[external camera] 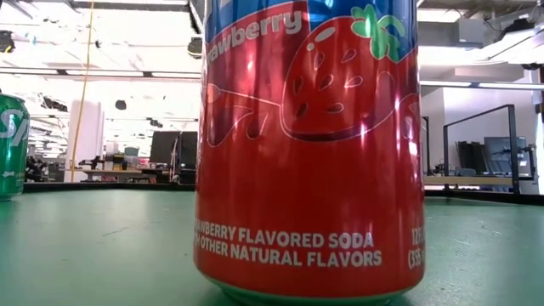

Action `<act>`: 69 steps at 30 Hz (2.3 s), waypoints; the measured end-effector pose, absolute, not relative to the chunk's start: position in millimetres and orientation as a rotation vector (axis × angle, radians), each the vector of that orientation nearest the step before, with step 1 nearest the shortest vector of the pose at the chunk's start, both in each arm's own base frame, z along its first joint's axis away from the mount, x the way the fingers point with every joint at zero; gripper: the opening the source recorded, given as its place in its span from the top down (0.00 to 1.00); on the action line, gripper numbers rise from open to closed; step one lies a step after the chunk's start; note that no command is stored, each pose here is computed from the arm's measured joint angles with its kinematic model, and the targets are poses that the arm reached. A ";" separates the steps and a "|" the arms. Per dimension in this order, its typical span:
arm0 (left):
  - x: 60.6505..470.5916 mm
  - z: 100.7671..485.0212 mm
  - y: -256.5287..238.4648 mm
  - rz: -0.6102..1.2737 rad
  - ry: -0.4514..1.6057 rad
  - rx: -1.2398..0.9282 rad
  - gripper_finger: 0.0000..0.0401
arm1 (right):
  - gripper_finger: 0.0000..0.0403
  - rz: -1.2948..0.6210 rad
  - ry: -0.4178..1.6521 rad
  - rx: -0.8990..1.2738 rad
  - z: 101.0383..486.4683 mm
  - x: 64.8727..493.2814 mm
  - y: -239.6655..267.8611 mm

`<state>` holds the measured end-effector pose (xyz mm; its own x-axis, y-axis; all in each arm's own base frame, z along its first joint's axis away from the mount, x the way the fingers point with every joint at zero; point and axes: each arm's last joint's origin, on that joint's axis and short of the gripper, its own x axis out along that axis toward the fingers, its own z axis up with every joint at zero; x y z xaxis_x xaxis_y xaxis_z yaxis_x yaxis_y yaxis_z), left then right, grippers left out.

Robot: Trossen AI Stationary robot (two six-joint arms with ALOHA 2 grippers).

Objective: Place canned beverage on shelf
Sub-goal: Put the bottom white and blue soda can on the shelf

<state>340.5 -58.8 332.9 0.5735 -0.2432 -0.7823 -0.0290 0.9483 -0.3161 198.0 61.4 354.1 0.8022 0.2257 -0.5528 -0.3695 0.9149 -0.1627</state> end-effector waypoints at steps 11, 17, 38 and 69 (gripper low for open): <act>315.9 320.1 -74.6 -0.363 1.157 0.149 0.40 | 0.21 0.292 0.553 -0.163 356.2 197.0 61.2; 300.9 315.7 -84.3 -0.461 1.256 0.375 0.40 | 0.21 0.290 0.534 -0.153 354.1 207.7 64.6; 302.0 279.4 -143.6 -0.717 1.313 0.645 0.37 | 0.21 0.257 0.460 -0.105 350.0 236.8 68.3; 306.4 324.1 -143.3 -0.331 1.340 0.229 0.23 | 0.21 0.257 0.498 -0.113 347.2 234.2 67.6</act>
<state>306.4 -143.3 324.1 0.1930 -0.1032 -0.9758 0.3627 0.9315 -0.0268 234.2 67.6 347.2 0.8471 0.2162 -0.4855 -0.2711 0.9615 -0.0448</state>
